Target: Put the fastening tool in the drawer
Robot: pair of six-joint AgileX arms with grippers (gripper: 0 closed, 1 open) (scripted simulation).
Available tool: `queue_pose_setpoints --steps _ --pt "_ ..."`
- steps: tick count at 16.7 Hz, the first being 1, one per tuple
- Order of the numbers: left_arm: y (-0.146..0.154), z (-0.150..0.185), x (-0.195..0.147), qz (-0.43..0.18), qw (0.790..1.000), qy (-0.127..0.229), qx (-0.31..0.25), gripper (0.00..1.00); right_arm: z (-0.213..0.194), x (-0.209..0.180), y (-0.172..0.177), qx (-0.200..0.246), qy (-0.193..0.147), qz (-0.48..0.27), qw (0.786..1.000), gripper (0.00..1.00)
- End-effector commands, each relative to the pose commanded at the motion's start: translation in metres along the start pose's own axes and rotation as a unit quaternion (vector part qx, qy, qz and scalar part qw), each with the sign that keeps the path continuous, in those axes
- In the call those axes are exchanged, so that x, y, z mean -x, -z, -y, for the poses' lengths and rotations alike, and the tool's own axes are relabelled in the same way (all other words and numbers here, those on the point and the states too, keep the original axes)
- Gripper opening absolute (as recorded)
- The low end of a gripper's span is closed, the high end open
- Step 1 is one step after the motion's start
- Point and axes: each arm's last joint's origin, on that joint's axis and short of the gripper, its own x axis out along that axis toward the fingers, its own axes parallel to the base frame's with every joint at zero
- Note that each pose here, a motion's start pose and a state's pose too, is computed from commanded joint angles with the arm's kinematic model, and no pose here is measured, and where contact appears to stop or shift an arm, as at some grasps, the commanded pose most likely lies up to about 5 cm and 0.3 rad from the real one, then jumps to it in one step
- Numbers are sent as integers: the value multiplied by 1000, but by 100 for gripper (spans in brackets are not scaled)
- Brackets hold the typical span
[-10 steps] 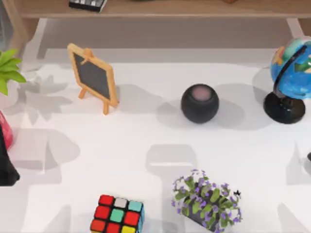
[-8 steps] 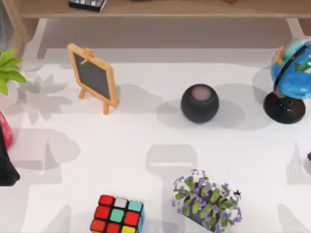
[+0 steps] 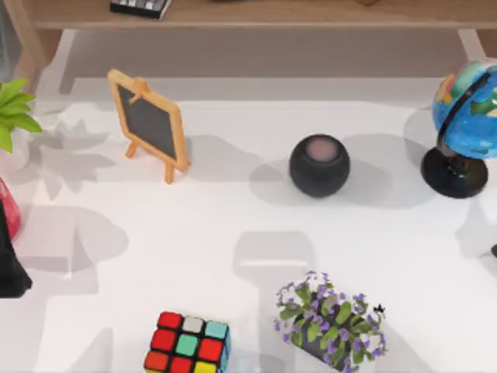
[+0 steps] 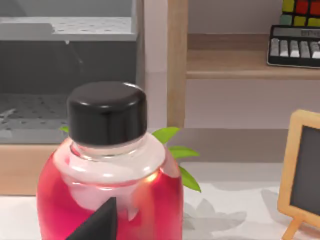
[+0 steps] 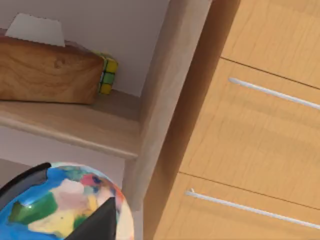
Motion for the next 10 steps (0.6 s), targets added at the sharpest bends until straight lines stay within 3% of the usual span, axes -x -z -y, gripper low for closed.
queue_pose_setpoints --steps 5,10 --pt "0 0 0 0 1000 0 0 100 30 -77 -25 181 -7 -1 984 100" --pt "0 0 0 0 1000 0 0 100 62 -179 19 359 -28 -12 933 100"
